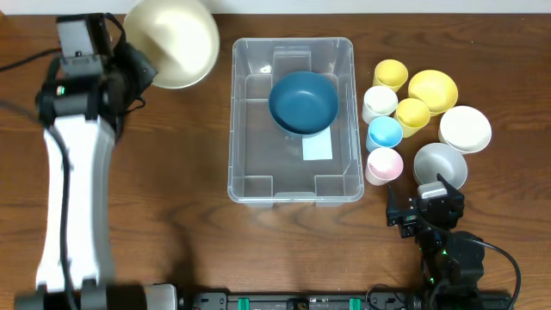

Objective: Pack container
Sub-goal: 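Grasp the cream bowl rim with the left gripper, then carry the cream bowl over the bin with the left gripper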

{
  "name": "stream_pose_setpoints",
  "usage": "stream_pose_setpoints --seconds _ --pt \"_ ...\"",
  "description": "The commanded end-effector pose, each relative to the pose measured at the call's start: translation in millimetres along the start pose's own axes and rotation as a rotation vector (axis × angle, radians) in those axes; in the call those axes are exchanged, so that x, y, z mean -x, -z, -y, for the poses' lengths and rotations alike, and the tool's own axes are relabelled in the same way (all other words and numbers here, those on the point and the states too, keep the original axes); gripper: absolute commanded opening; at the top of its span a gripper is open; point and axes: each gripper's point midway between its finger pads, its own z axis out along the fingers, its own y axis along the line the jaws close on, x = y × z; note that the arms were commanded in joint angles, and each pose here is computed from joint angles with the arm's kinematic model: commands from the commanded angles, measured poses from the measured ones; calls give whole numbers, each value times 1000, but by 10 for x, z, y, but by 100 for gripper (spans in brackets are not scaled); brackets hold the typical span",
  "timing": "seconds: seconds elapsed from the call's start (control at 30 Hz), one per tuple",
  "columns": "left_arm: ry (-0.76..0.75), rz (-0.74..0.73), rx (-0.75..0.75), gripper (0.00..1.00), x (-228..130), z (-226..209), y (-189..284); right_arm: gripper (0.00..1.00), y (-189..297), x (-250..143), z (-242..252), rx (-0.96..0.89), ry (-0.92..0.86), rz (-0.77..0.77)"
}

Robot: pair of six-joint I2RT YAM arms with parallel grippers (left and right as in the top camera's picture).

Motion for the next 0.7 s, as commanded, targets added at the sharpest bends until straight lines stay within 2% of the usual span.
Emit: stream_pose_setpoints --seconds 0.0,0.23,0.53,0.67 --pt "-153 -22 -146 6 -236 495 271 99 -2 -10 -10 7 -12 -2" --pt "-334 -101 -290 6 -915 1222 362 99 -2 -10 -10 7 -12 -2" --pt "-475 -183 -216 6 -1611 1513 -209 99 -2 -10 -10 7 -12 -2" --pt "-494 -201 -135 6 -1737 1426 -576 99 -2 -10 -10 7 -12 -2"
